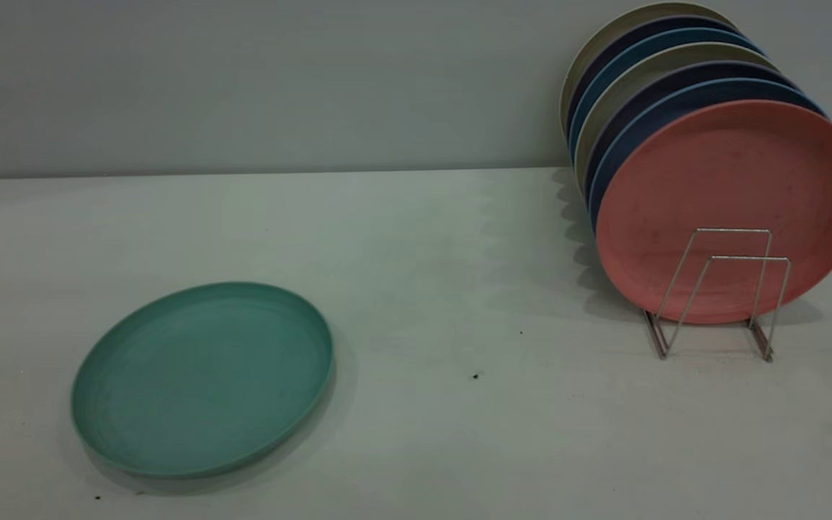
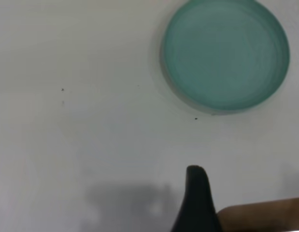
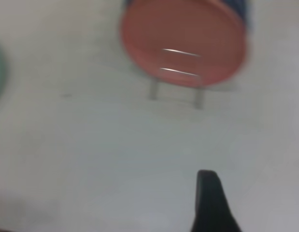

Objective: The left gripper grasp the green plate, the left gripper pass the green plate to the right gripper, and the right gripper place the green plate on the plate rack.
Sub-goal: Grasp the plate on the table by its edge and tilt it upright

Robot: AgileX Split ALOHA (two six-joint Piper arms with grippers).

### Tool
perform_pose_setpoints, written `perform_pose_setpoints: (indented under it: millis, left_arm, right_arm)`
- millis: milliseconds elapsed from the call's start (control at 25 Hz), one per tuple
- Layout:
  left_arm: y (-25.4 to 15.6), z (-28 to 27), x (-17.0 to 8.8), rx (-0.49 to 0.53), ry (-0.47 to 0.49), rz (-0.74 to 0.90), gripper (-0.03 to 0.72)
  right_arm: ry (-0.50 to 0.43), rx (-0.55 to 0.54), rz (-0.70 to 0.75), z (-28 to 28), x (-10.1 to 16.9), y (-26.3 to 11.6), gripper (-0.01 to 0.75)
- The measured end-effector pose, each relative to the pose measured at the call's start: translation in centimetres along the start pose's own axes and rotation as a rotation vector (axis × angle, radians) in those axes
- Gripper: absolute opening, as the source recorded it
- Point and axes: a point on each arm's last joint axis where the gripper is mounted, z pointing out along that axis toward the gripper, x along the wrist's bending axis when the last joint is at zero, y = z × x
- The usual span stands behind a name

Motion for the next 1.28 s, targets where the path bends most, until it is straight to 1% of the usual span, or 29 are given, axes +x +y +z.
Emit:
perform_pose_setpoints:
  millis: [120, 200, 240, 360, 520, 680, 760, 920, 1000, 1160, 1280]
  left_arm:
    - [2.3, 1.8, -0.1, 0.029, -0.023, -0.053, 0.591]
    - [3.6, 3.3, -0.1, 0.046, -0.036, -0.082, 0.591]
    - [4.1, 4.0, -0.1, 0.052, -0.044, -0.099, 0.591]
    - [5.4, 6.7, -0.2, 0.112, -0.066, -0.131, 0.591]
    - [6.7, 10.1, -0.2, 0.176, -0.085, -0.119, 0.591]
    - [8.1, 14.2, 0.1, 0.252, -0.085, -0.108, 0.591]
    - [8.8, 16.4, 0.2, 0.301, -0.084, -0.091, 0.591]
    - [9.7, 20.9, 0.7, 0.392, -0.069, -0.063, 0.591]
    - [10.0, 23.2, 1.2, 0.436, -0.053, -0.058, 0.591]
    - [9.9, 28.0, 2.8, 0.524, -0.036, -0.085, 0.590]
    - [9.3, 31.0, 3.5, 0.587, -0.038, -0.090, 0.578]
  right_arm:
    - [0.103, 0.010, -0.037, 2.8, 0.3, 1.5, 0.485]
    - [0.152, 0.022, -0.054, 4.7, 0.4, 2.1, 0.485]
    - [0.173, 0.020, -0.062, 5.5, 0.4, 2.4, 0.485]
    - [0.230, 0.041, -0.059, 8.2, 0.4, 3.0, 0.485]
    - [0.304, 0.094, -0.046, 11.8, 0.8, 3.2, 0.485]
    - [0.397, 0.155, -0.099, 15.4, 4.2, 2.6, 0.485]
    - [0.428, 0.210, -0.116, 17.3, 6.2, 1.7, 0.485]
    - [0.472, 0.347, -0.083, 20.6, 8.9, -0.6, 0.485]
    - [0.497, 0.390, -0.068, 21.5, 9.9, -1.6, 0.485]
    - [0.537, 0.410, -0.007, 22.7, 10.8, -2.3, 0.485]
    - [0.561, 0.381, 0.025, 23.1, 11.1, -2.0, 0.485]
